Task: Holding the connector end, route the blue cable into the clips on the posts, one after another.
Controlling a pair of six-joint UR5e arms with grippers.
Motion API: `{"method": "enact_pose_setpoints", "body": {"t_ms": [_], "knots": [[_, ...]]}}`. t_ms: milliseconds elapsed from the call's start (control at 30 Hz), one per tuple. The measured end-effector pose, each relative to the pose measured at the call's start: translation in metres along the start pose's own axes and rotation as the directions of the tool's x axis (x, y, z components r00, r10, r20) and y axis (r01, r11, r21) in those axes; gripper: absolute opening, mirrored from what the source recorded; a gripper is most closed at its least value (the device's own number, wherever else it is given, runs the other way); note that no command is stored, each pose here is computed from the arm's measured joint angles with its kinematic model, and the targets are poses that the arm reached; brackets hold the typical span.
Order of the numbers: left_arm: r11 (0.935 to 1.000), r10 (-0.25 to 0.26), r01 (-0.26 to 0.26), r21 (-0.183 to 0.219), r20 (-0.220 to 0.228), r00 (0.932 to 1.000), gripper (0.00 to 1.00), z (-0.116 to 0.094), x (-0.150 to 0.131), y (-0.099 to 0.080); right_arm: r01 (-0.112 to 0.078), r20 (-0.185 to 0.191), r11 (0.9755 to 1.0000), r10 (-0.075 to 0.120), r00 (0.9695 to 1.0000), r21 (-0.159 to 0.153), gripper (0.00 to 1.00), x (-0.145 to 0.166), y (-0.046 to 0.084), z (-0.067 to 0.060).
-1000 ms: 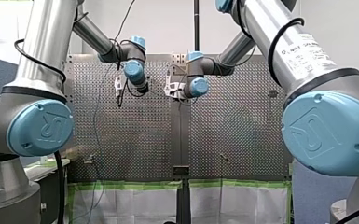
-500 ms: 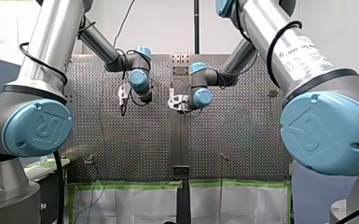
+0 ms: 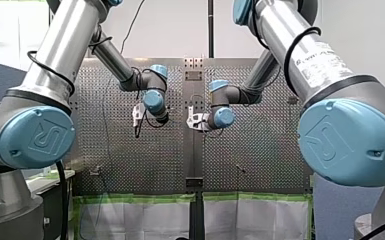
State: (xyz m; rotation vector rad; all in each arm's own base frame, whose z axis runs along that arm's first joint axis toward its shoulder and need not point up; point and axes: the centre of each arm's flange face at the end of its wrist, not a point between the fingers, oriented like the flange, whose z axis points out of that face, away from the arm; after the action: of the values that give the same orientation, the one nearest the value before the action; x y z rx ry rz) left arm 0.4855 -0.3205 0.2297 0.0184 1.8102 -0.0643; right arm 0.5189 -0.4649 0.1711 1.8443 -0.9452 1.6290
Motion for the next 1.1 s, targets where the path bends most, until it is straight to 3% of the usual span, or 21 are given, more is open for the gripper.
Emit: {"method": "enact_pose_setpoints", "body": {"t_ms": [167,433,700,967,1100], "knots": [[0.9999,0.01,-0.01,-0.003,-0.019,0.9998,0.0,0.002,0.03,-0.004,0.01,0.026,0.9999,-0.01,0.9996,-0.012,0.0,-0.024,0.007,-0.001],[0.9999,0.013,-0.013,0.006,0.006,0.9999,0.0,0.0,0.04,-0.012,-0.009,0.018,0.9998,0.01,0.9998,-0.019,0.0,-0.049,0.015,-0.007],[0.9994,0.032,-0.032,0.017,-0.025,0.9992,0.0,0.002,0.063,-0.02,-0.022,0.009,0.9995,0.022,0.9997,-0.021,0.0,-0.069,0.018,-0.015],[0.9982,0.046,-0.044,0.04,-0.044,0.998,0.0,0.006,0.098,-0.034,-0.019,0.017,0.9996,0.019,0.9997,-0.023,0.0,-0.078,0.019,-0.017],[0.9981,0.049,-0.047,0.039,-0.057,0.9972,0.0,0.007,0.114,-0.037,-0.009,0.028,0.9996,0.009,0.9996,-0.026,0.0,-0.092,0.02,-0.016]]}}
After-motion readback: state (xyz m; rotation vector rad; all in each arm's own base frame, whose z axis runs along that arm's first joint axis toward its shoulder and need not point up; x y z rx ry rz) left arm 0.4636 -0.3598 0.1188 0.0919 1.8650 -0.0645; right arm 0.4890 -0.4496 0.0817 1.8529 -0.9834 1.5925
